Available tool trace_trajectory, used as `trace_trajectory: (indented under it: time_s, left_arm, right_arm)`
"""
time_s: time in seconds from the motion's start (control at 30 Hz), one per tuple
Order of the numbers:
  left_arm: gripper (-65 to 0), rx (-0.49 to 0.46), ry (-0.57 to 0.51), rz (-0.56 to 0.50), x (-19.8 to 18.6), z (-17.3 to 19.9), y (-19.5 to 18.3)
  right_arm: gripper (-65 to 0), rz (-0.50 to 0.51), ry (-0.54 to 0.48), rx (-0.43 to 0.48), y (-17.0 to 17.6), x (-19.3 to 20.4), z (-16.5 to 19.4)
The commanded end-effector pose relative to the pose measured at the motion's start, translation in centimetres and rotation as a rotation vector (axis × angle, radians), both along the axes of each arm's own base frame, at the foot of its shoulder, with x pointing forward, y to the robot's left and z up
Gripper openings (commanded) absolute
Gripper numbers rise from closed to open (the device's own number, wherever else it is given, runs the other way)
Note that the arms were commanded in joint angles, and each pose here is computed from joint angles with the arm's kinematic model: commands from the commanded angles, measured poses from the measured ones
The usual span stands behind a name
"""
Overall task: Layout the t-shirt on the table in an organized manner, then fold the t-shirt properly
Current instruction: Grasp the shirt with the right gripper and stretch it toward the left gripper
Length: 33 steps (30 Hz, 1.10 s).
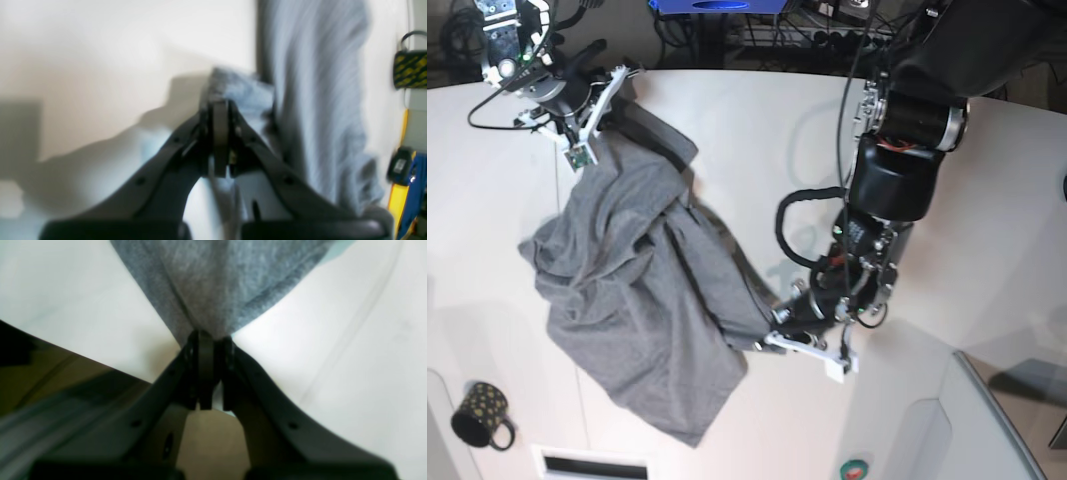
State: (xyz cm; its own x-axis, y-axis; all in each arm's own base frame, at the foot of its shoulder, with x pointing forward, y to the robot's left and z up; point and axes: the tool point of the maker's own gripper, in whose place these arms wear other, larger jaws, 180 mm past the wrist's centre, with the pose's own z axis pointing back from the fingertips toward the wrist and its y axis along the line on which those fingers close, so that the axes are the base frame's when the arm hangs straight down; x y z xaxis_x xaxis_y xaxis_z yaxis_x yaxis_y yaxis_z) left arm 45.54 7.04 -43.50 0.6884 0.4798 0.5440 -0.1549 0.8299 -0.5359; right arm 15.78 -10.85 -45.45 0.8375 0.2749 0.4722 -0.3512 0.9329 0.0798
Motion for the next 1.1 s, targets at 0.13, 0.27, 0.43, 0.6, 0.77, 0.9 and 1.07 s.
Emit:
trace_trajectory:
  time_s: [0.13,0.27,0.43,0.6,0.77,0.9,1.07]
  left_arm:
    - [-65.0,0.046,-0.192,-0.019,2.5,8.6,3.3]
    - [-65.0,0.103,-0.269,0.03,1.6,12.7,5.9]
    - [-65.0,0.118,-0.414,0.039,0.9,18.3,6.2]
    - [-65.0,0.097,-0.434,0.15,1.2,19.8,9.3]
    - [-65.0,0.104,-0.442,0.165,1.1,20.2,10.1]
    - [-65.0,0.149,-0.391,0.157,-1.3,17.5,11.2]
    - [-65.0,0.235,-0.29,0.127,-5.9,13.2,13.2]
  right_arm:
    - [-64.8,-0.034,-0.106,-0.076,-3.5,3.8,4.2]
    - [-64.8,-0.054,-0.157,-0.156,-6.1,6.3,7.2]
    - [-64.8,0.008,-0.231,-0.231,-6.9,10.2,10.1]
    - [-64.8,0.081,-0.325,-0.313,-7.3,14.6,13.7]
    - [-64.8,0.076,-0.347,-0.339,-7.9,15.8,15.0]
    - [-64.8,0.11,-0.271,-0.323,-6.9,13.5,12.5]
    - [-64.8,0.178,-0.119,-0.299,-5.4,8.9,7.9]
